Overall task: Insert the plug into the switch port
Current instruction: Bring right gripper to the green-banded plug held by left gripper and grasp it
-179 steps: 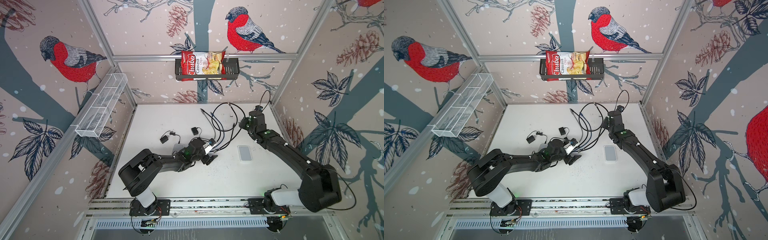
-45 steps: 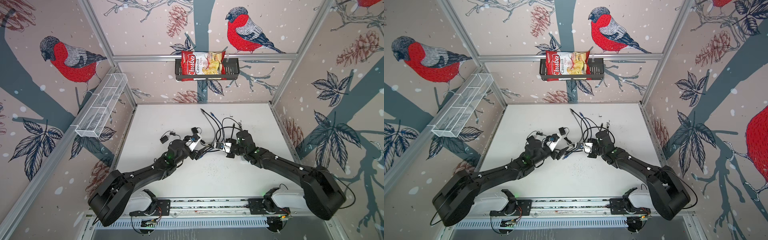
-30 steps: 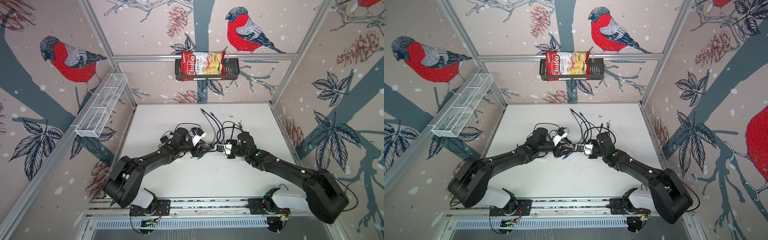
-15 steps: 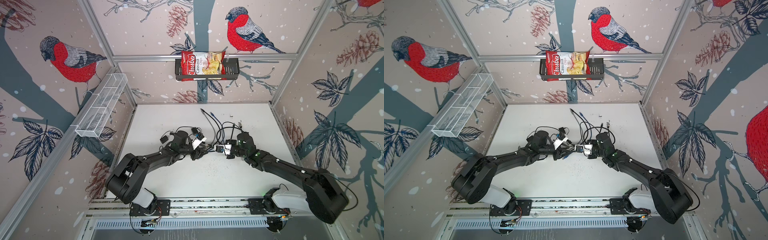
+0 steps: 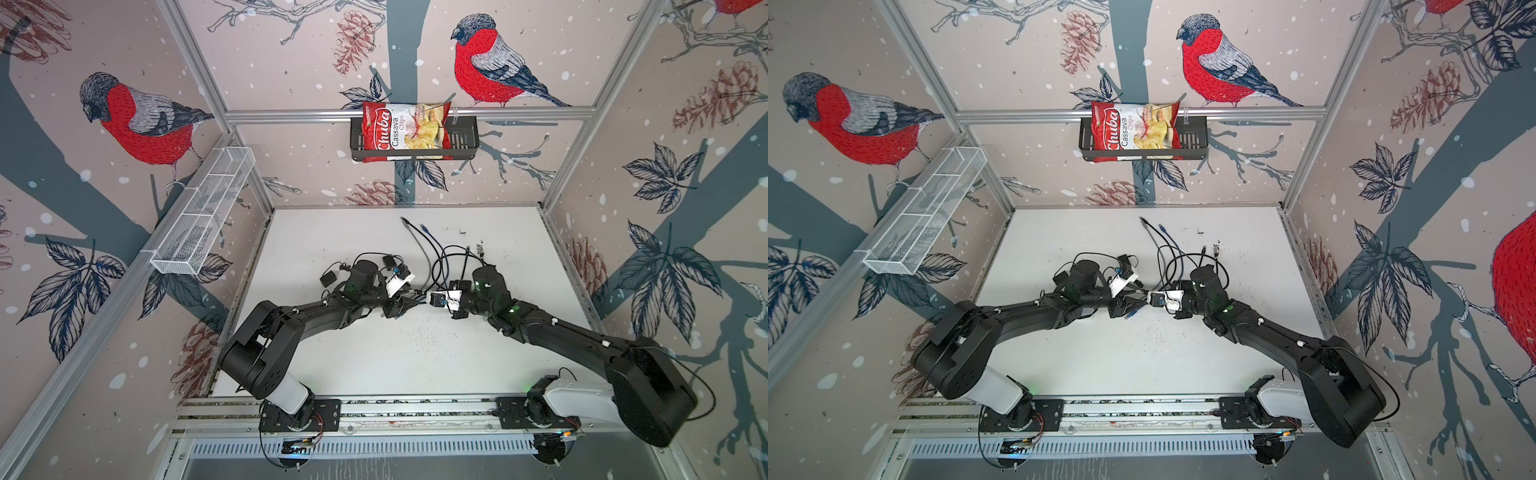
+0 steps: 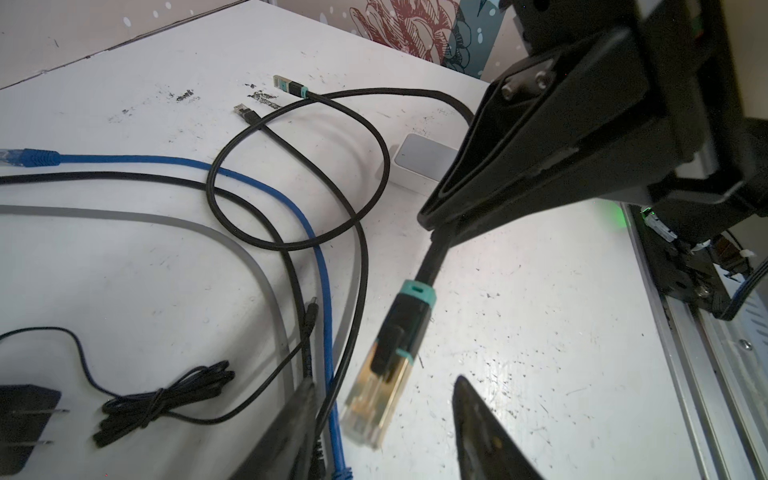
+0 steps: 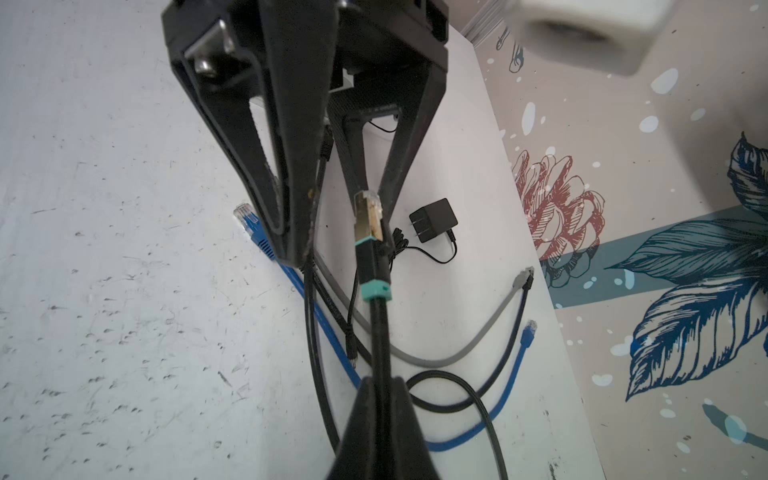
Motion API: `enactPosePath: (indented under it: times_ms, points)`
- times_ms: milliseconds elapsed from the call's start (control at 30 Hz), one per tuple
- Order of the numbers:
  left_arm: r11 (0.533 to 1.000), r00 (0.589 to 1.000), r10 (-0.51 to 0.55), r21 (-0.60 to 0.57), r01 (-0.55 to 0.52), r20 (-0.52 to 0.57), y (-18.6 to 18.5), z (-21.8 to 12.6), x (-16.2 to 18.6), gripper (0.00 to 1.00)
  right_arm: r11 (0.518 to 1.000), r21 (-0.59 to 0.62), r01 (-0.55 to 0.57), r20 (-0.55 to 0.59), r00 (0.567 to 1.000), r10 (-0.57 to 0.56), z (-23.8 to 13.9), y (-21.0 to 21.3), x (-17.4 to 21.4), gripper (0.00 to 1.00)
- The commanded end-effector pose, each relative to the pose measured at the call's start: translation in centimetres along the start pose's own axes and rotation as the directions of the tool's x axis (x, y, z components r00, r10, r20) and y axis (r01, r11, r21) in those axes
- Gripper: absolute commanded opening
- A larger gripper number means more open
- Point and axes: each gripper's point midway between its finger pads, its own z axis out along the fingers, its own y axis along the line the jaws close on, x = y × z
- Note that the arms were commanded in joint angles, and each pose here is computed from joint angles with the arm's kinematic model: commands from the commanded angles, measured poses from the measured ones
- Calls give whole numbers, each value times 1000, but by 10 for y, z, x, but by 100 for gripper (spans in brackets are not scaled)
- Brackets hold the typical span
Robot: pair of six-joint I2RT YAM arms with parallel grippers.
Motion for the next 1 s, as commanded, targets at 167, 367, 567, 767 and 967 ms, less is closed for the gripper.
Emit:
enactPosePath:
  times_ms: [167,367,567,767,967]
  points:
    - [998,997,62,24,-63,43,-2,1,-13,50,1000,15,28,31,999,-28,-1,-5,-10,2]
    - [997,998,55,45,-56,36,-3,4,-10,38,1000,11,28,30,999,-28,2,-4,-10,2]
    - [995,995,97,24,-98,39,-4,2,-10,22,1000,2,27,23,999,-27,4,-2,-8,2]
    - [982,982,187,-15,-187,24,-7,3,-6,11,1000,-20,17,16,1000,-17,8,-1,-9,6]
    - [961,963,269,-59,-271,-30,-8,8,3,6,991,-128,-37,32,999,41,9,9,-15,18]
